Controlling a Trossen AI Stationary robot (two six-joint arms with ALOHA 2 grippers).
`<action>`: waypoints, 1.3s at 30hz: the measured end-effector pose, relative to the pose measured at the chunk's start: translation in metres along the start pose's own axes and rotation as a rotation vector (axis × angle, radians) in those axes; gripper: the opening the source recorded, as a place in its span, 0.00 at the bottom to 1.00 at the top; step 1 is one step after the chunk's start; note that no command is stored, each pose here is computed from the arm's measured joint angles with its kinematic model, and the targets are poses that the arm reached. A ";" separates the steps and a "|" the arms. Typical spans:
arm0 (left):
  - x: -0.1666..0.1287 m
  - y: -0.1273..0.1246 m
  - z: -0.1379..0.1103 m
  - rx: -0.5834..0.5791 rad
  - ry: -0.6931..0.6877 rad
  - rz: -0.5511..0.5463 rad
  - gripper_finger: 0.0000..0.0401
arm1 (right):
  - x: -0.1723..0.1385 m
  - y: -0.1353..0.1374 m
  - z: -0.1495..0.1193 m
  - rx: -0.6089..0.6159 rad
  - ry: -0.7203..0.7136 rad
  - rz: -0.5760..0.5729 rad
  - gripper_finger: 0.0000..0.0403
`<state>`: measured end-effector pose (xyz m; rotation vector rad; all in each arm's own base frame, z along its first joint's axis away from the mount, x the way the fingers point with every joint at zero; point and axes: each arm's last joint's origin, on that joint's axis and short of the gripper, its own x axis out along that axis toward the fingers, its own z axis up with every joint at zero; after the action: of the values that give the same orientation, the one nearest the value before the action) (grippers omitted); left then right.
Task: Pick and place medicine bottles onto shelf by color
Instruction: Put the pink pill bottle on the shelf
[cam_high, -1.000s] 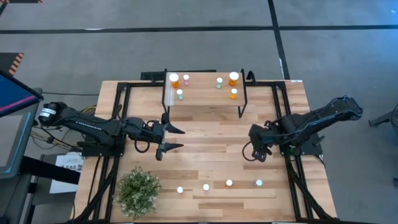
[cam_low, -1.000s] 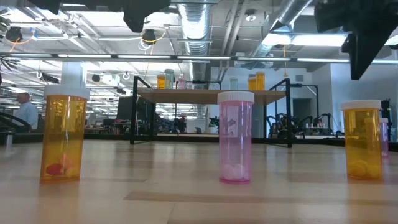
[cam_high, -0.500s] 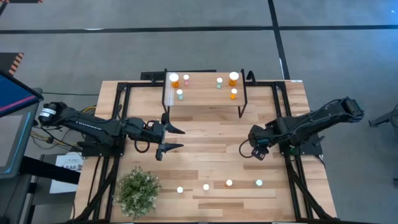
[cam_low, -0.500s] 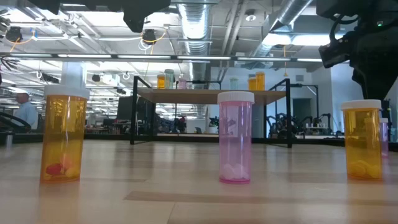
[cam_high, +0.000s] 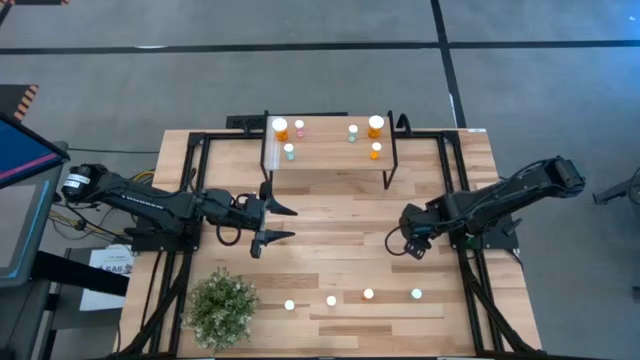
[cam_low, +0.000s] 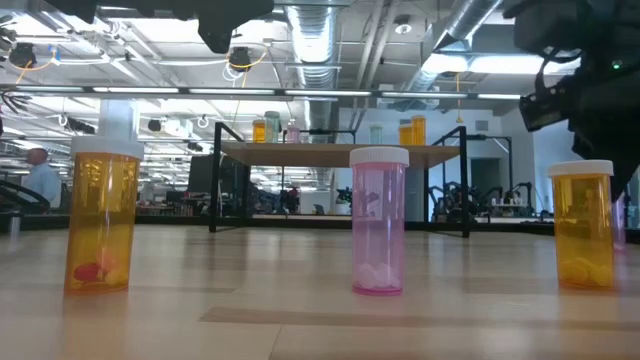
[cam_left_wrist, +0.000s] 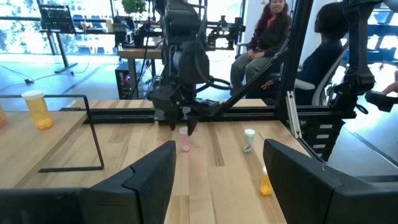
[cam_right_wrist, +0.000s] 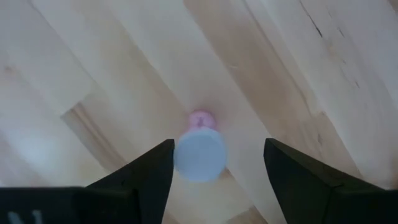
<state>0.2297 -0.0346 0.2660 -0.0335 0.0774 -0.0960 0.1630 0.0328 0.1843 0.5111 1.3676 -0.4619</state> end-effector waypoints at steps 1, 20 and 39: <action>0.000 0.000 0.000 0.000 0.000 0.000 0.58 | 0.002 -0.001 -0.001 0.000 0.001 -0.001 0.67; 0.000 0.000 0.000 -0.006 -0.004 0.000 0.58 | 0.007 0.004 0.003 -0.021 -0.052 0.068 0.33; 0.000 0.000 0.001 -0.007 -0.005 0.001 0.58 | -0.093 0.030 0.076 -0.178 -0.488 0.323 0.36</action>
<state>0.2294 -0.0345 0.2669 -0.0406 0.0726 -0.0951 0.2272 0.0134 0.2881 0.4272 0.8280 -0.1791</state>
